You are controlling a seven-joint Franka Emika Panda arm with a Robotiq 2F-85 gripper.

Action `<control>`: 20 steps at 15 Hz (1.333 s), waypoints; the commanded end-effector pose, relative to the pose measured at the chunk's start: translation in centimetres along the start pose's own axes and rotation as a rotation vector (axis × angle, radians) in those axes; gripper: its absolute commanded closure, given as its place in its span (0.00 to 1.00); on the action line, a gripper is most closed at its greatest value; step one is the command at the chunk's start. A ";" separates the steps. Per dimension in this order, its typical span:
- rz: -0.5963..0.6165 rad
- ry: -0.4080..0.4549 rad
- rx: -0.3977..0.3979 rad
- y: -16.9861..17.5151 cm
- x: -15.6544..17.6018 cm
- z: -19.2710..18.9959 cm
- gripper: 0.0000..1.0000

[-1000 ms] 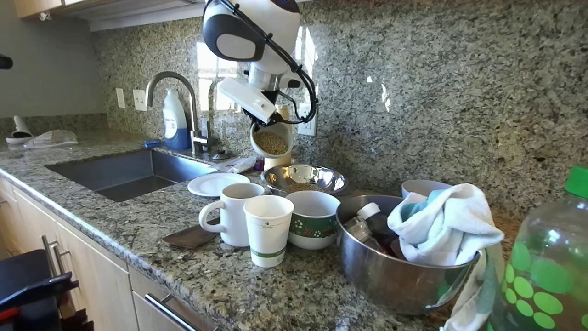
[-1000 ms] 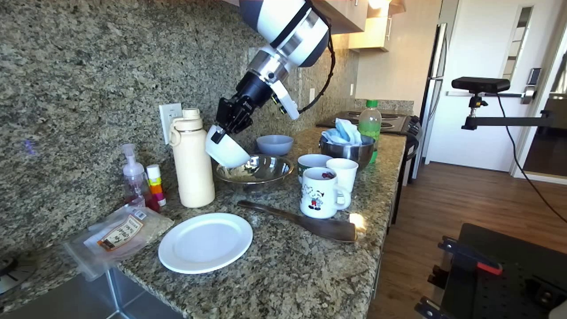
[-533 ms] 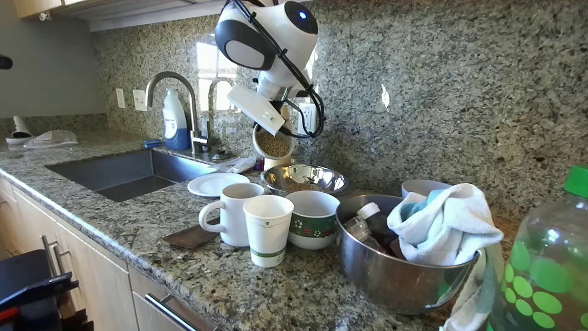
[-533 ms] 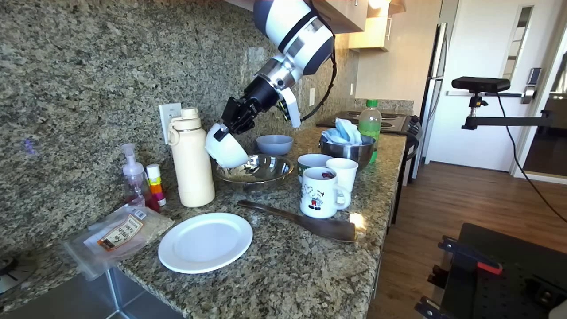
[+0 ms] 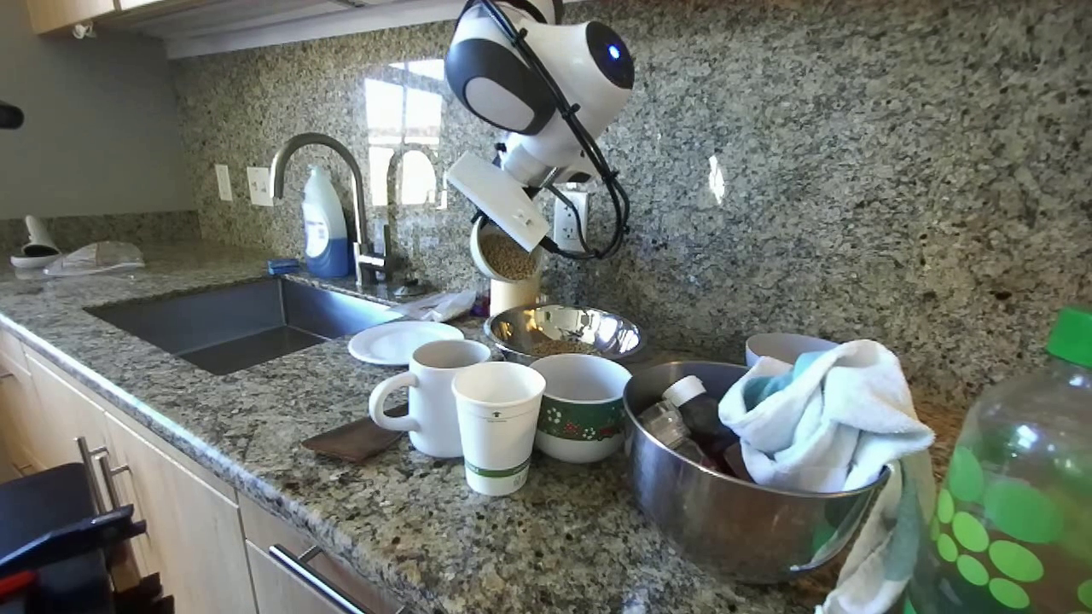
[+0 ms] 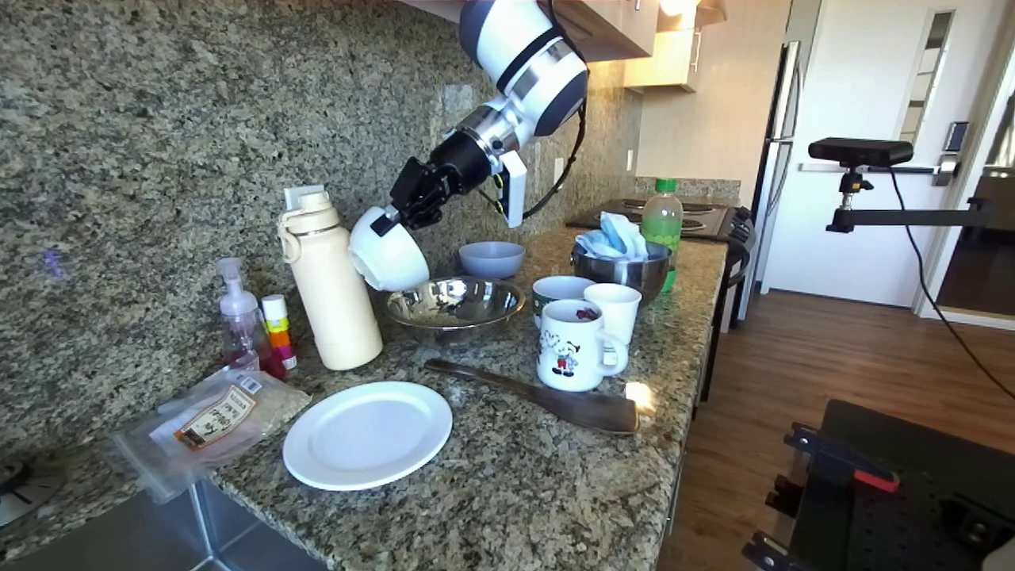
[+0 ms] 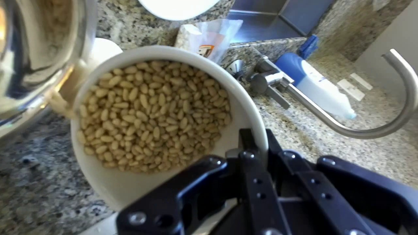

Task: Pour some contents from the white bowl into the silver dish then put the bowl on the white plate

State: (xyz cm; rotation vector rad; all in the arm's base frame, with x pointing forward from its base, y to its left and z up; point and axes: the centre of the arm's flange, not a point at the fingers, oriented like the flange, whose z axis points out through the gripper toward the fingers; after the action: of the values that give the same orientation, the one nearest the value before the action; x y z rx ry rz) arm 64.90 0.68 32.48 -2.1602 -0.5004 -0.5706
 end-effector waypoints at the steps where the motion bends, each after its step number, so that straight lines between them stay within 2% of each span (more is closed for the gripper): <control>1: -0.083 -0.013 0.134 0.5 3.3 -0.4 0.98; 3: -0.092 -0.020 0.171 0.8 3.9 -0.4 0.98; 6: -0.085 -0.016 0.187 1.6 4.3 -0.7 0.98; 15: -0.055 0.027 0.177 4.4 3.5 -2.6 0.98; 20: -0.045 0.044 0.168 4.7 3.1 -3.6 0.98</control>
State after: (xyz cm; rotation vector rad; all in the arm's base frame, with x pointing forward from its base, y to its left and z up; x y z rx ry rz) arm 68.73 -4.13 32.12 -2.0221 -0.5436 -0.5554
